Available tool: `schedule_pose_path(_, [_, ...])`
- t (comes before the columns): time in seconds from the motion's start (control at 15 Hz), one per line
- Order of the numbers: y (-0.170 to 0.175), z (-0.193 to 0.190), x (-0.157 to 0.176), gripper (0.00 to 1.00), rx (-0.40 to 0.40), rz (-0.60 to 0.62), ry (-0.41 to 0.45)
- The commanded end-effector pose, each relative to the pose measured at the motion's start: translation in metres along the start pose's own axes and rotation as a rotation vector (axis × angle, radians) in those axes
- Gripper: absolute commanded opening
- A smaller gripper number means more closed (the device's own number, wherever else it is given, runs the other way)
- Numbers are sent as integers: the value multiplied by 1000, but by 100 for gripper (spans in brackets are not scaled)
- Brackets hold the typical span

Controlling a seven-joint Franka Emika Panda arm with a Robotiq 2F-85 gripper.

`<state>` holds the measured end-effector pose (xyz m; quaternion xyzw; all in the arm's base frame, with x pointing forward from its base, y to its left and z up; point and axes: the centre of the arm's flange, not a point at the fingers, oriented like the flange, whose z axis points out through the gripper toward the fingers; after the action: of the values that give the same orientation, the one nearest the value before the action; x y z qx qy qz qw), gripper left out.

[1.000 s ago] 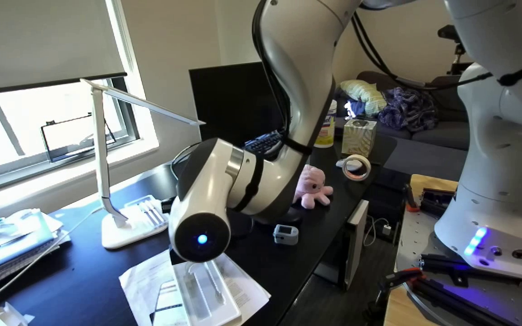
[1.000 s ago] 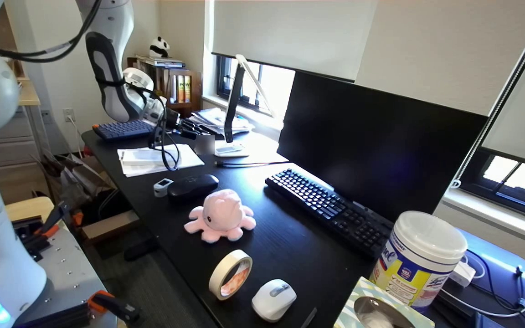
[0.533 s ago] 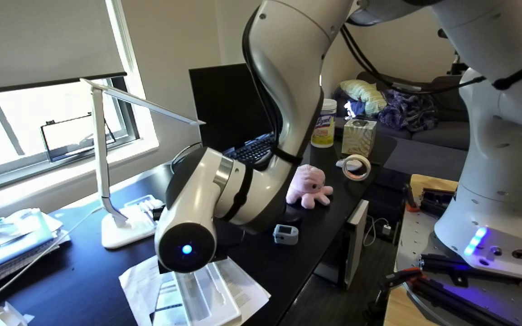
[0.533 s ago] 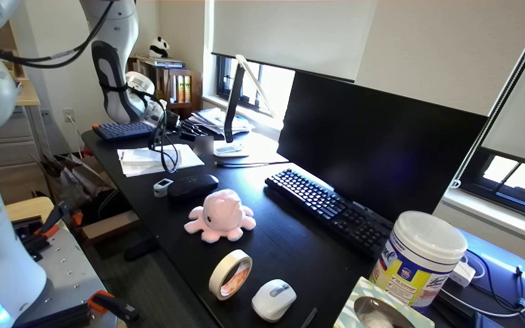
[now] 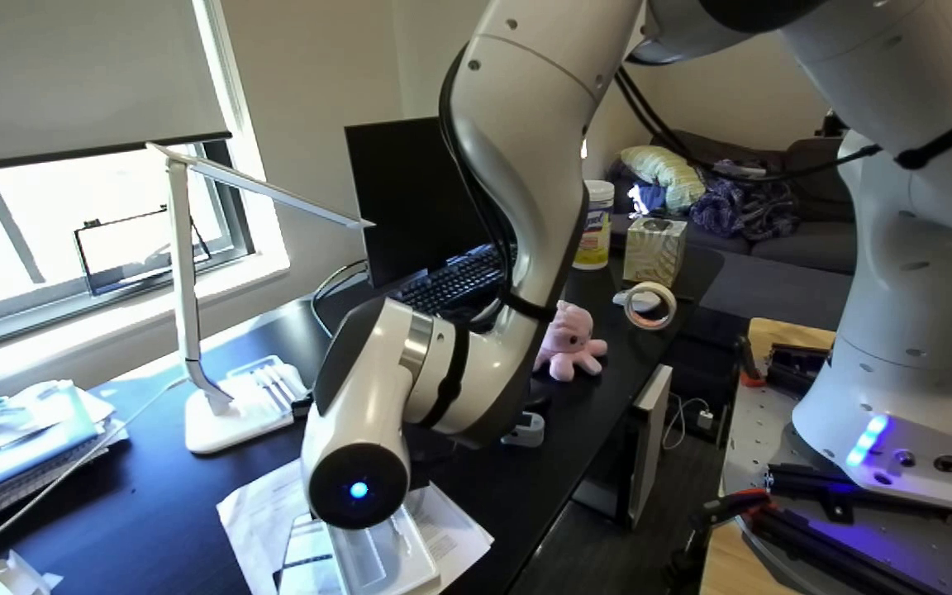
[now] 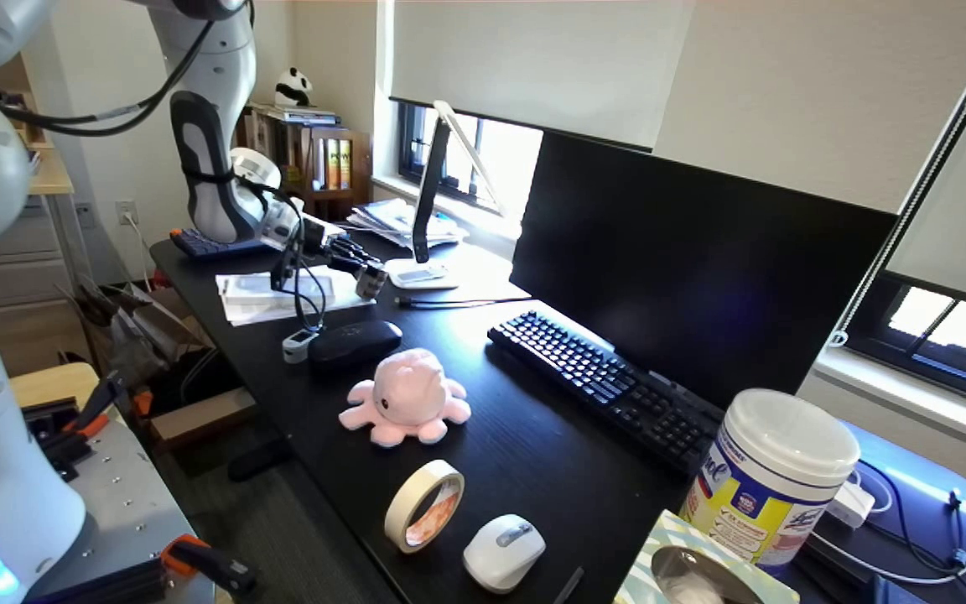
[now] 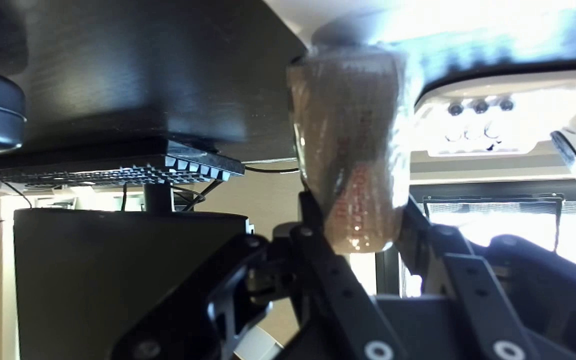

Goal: Move the brown thing to the right and put it upright

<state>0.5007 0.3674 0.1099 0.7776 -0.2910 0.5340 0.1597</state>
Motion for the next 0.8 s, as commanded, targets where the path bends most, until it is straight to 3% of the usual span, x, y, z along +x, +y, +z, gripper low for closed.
schedule_pose_path(0.0, [3, 2, -3, 14, 7, -33, 29])
schedule_pose_path(0.53, [0, -8, -16, 14, 32, -77, -7])
schedule_pose_path(0.6, [-1, -9, -18, 54, 32, -85, -7])
schedule_pose_path(0.67, [-1, -10, -20, 52, 31, -96, -9])
schedule_pose_path(0.73, [0, -11, -23, 70, 30, -107, -14])
